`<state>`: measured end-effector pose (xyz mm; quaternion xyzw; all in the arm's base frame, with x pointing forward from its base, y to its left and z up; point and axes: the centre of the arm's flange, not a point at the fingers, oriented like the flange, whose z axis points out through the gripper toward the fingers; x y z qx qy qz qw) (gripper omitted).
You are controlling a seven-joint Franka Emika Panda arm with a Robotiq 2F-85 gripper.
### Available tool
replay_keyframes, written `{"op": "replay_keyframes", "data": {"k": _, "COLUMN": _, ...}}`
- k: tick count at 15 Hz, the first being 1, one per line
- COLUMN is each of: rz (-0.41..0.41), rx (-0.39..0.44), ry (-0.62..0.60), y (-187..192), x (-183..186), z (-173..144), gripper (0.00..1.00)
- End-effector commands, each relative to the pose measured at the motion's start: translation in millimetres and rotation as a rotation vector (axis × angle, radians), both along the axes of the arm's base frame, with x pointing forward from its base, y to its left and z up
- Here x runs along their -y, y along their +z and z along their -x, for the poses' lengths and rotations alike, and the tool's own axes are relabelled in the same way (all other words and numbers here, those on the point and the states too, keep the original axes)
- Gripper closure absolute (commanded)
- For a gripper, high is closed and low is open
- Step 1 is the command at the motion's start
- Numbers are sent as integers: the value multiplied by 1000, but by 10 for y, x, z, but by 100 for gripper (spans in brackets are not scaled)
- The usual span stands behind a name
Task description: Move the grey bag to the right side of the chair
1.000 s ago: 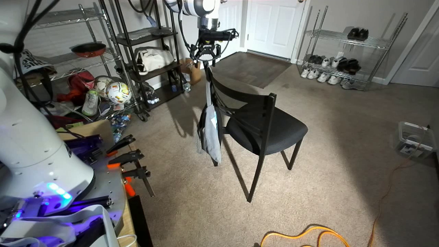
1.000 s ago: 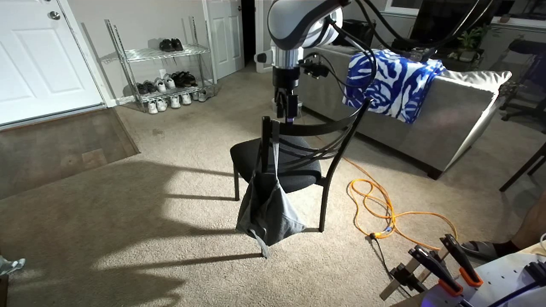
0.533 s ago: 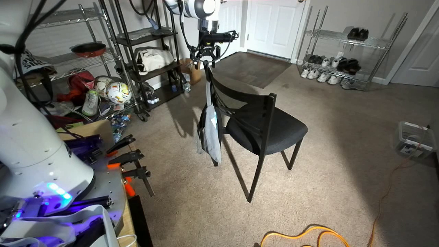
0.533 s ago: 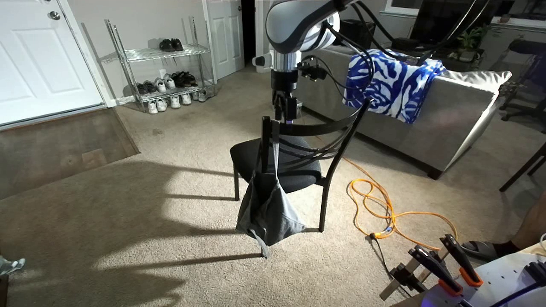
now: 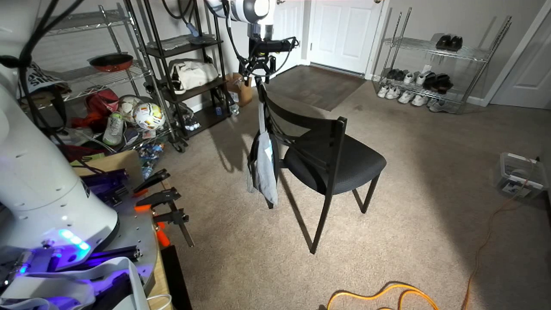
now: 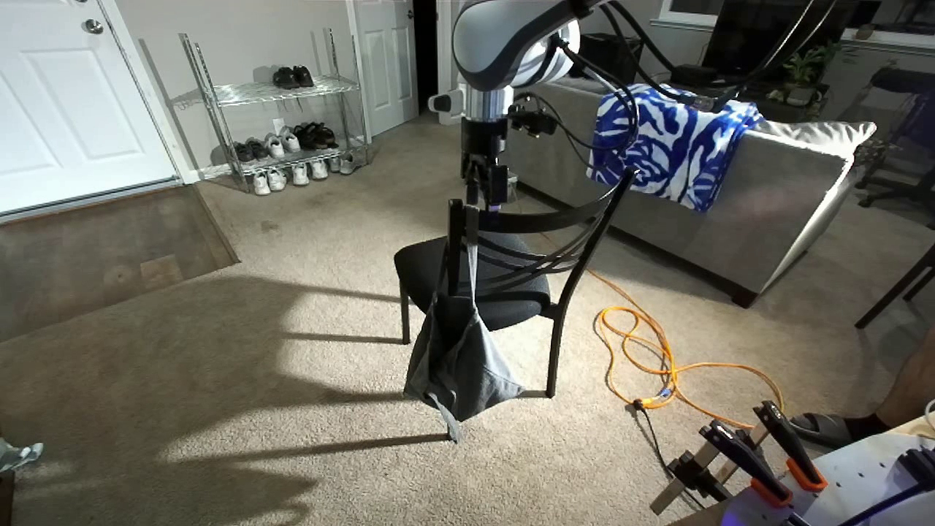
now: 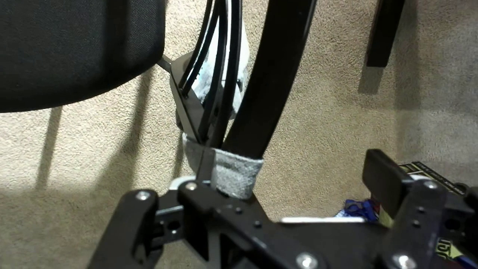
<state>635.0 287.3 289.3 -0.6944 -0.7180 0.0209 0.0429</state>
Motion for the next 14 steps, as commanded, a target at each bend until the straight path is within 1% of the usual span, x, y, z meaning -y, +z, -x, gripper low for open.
{"op": "replay_keyframes", "data": {"k": 1, "rz": -5, "rx": 36, "ry": 28, "y": 11, "x": -32, "z": -35, "gripper": 0}}
{"op": "replay_keyframes", "data": {"k": 9, "rz": -33, "rx": 88, "ry": -11, "y": -5, "x": -119, "z": -181, "gripper": 1}}
{"op": "replay_keyframes", "data": {"k": 10, "rz": -33, "rx": 88, "ry": -5, "y": -10, "x": -117, "z": -188, "gripper": 25}}
{"op": "replay_keyframes", "data": {"k": 11, "rz": -33, "rx": 91, "ry": -4, "y": -16, "x": -117, "z": -195, "gripper": 25}}
{"op": "replay_keyframes", "data": {"k": 12, "rz": -34, "rx": 91, "ry": -5, "y": -21, "x": -117, "z": -202, "gripper": 29}}
{"op": "replay_keyframes", "data": {"k": 14, "rz": -35, "rx": 94, "ry": -18, "y": -19, "x": -113, "z": -212, "gripper": 44}}
